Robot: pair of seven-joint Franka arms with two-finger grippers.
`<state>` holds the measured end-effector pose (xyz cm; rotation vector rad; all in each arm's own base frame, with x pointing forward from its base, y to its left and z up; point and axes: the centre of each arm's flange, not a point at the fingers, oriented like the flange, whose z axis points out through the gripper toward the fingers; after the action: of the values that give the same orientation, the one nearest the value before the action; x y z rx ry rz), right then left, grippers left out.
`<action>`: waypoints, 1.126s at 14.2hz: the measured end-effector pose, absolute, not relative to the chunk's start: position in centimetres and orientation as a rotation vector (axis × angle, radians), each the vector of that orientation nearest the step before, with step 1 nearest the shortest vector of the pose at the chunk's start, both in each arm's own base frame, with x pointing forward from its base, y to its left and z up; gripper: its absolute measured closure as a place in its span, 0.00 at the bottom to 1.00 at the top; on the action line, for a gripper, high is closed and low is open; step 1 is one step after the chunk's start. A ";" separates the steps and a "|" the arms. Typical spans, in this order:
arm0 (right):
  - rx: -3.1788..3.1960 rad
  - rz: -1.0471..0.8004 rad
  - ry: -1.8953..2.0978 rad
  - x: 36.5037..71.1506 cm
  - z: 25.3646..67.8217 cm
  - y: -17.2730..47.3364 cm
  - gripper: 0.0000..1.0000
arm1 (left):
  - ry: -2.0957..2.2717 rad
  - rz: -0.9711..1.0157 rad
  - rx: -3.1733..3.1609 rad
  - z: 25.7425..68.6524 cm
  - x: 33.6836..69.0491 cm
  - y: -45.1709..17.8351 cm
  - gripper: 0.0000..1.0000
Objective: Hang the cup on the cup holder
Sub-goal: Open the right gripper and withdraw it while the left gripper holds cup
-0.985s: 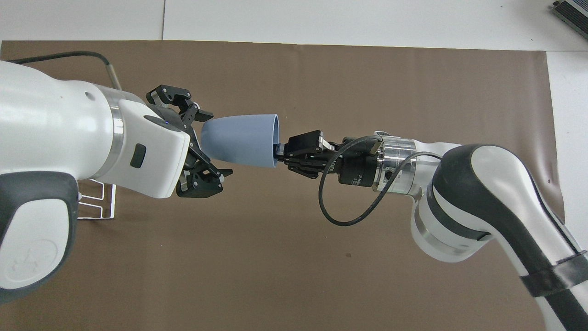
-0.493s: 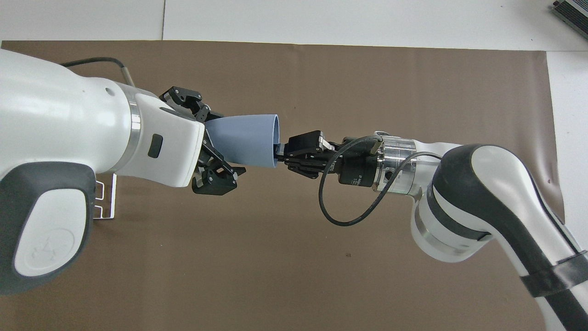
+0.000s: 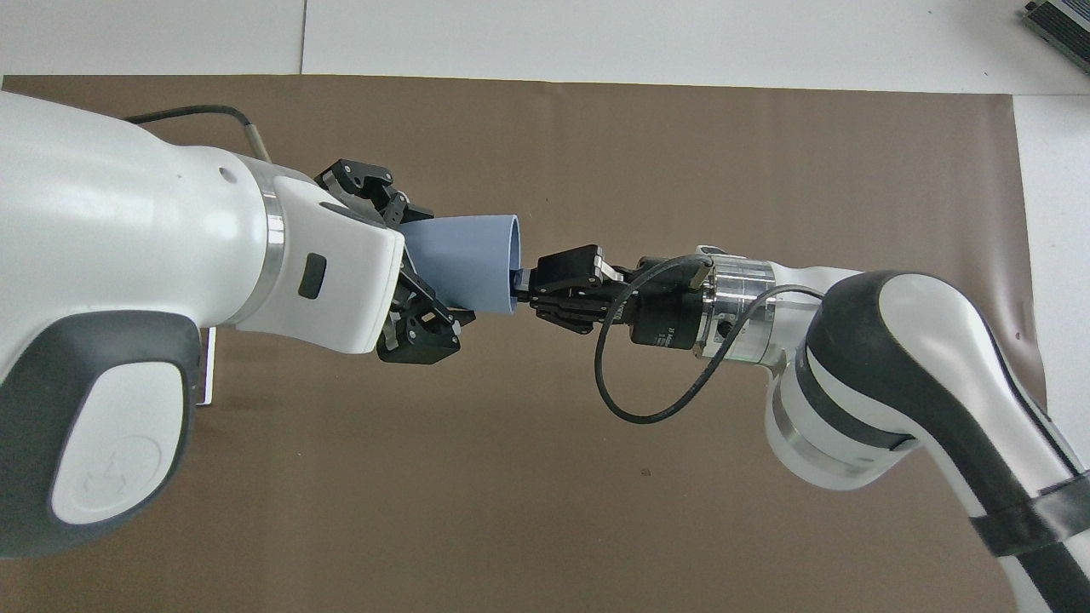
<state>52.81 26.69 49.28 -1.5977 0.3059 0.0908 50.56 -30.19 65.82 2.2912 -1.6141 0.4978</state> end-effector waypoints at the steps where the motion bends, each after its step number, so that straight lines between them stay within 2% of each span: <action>1: -1.598 0.090 0.307 52.8 49.3 26.6 0.95 | -1.616 0.502 2.289 65.8 50.6 -30.3 0.00; 4: -1.597 0.090 0.312 52.9 49.0 26.2 0.95 | -1.634 0.503 2.282 65.6 50.6 -30.6 0.07; 10: -1.598 0.091 0.316 52.9 48.8 26.1 0.95 | -1.627 0.496 2.286 65.4 50.6 -30.6 0.09; 12: -1.598 0.089 0.314 52.9 48.9 26.2 0.81 | -1.589 0.482 2.303 65.2 50.4 -31.0 0.14; 13: -1.597 0.088 0.314 52.9 49.0 26.2 0.68 | -1.582 0.475 2.306 65.1 50.3 -31.3 0.20; 16: -1.596 0.085 0.316 53.0 49.1 26.0 0.34 | -1.573 0.466 2.310 64.9 50.3 -31.5 0.20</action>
<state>53.01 26.02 49.06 -1.5960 0.3159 0.0850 50.31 -31.53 64.86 2.3102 -1.5726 0.4656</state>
